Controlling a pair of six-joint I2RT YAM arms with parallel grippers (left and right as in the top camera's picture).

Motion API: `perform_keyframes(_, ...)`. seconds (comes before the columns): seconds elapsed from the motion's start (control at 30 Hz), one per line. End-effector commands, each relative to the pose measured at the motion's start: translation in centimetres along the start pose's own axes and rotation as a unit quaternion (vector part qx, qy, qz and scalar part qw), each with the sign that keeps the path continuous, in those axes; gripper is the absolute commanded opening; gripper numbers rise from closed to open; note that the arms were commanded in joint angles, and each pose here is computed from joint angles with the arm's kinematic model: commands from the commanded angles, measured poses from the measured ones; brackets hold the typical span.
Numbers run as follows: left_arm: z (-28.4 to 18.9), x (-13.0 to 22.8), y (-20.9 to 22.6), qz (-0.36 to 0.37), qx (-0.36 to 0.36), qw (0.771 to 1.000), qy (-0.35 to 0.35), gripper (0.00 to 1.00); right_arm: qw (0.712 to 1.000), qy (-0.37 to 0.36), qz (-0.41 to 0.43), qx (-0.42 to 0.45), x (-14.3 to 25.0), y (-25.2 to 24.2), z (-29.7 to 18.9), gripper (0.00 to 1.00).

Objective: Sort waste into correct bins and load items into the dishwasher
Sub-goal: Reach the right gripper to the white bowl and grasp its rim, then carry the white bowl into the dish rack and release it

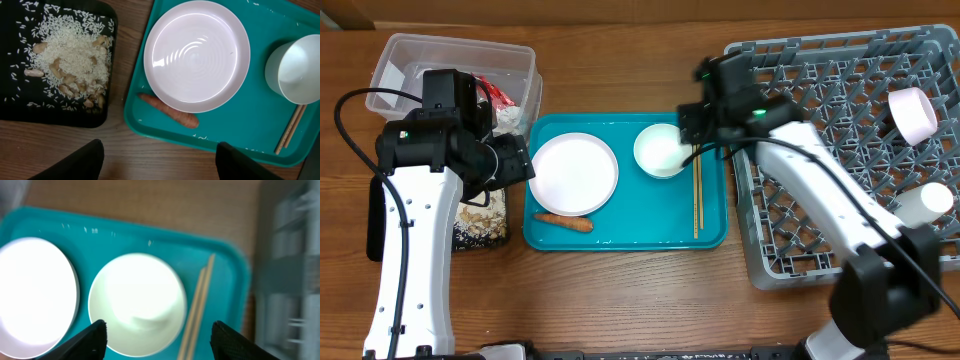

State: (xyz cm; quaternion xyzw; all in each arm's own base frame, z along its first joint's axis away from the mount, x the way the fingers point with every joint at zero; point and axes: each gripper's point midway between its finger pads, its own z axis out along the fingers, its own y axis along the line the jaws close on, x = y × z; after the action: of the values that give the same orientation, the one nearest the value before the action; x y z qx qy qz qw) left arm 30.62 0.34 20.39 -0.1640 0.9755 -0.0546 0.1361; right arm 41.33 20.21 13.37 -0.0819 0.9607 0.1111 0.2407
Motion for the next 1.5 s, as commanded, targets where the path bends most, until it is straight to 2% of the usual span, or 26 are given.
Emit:
perform_keyframes(0.0,-0.8,-0.5,-0.1,-0.008,0.004,1.000,-0.015,0.74,0.999,0.014,0.034,0.017,0.6,-0.2,1.8,0.67)
perform_keyframes(0.2,-0.8,-0.5,-0.1,-0.008,0.004,1.000,-0.015,0.74,0.996,0.052,0.064,0.034,2.4,-1.0,4.9,0.59)
perform_keyframes(0.4,-0.8,-0.5,-0.1,-0.007,0.004,1.000,-0.015,0.74,0.994,0.074,0.065,0.043,3.6,-1.4,6.5,0.41)
perform_keyframes(0.47,-0.8,-0.5,-0.1,-0.007,0.004,1.000,-0.015,0.74,0.993,0.082,0.064,0.047,4.0,-1.6,6.9,0.40)
perform_keyframes(0.53,-0.8,-0.5,-0.1,-0.008,0.004,1.000,-0.015,0.74,0.992,0.090,0.065,0.054,4.5,-1.9,7.1,0.38)
perform_keyframes(0.7,-0.8,-0.5,-0.1,-0.007,0.004,1.000,-0.015,0.74,0.992,0.089,0.066,0.065,4.6,-2.4,7.2,0.26)
perform_keyframes(1.03,-0.8,-0.5,-0.1,-0.007,0.004,1.000,-0.015,0.73,0.989,0.104,0.080,0.076,5.5,-2.7,7.1,0.13)
perform_keyframes(1.13,-0.8,-0.5,-0.1,-0.007,0.004,1.000,-0.015,0.73,0.988,0.105,0.080,0.076,5.6,-2.8,7.2,0.05)
perform_keyframes(1.37,-0.8,-0.5,-0.1,-0.008,0.004,1.000,-0.015,0.73,0.988,0.105,0.080,0.076,5.3,-2.7,6.5,0.04)
perform_keyframes(1.47,-0.8,-0.5,-0.1,-0.007,0.004,1.000,-0.015,0.73,0.992,0.066,0.076,0.076,2.5,-2.6,3.6,0.04)
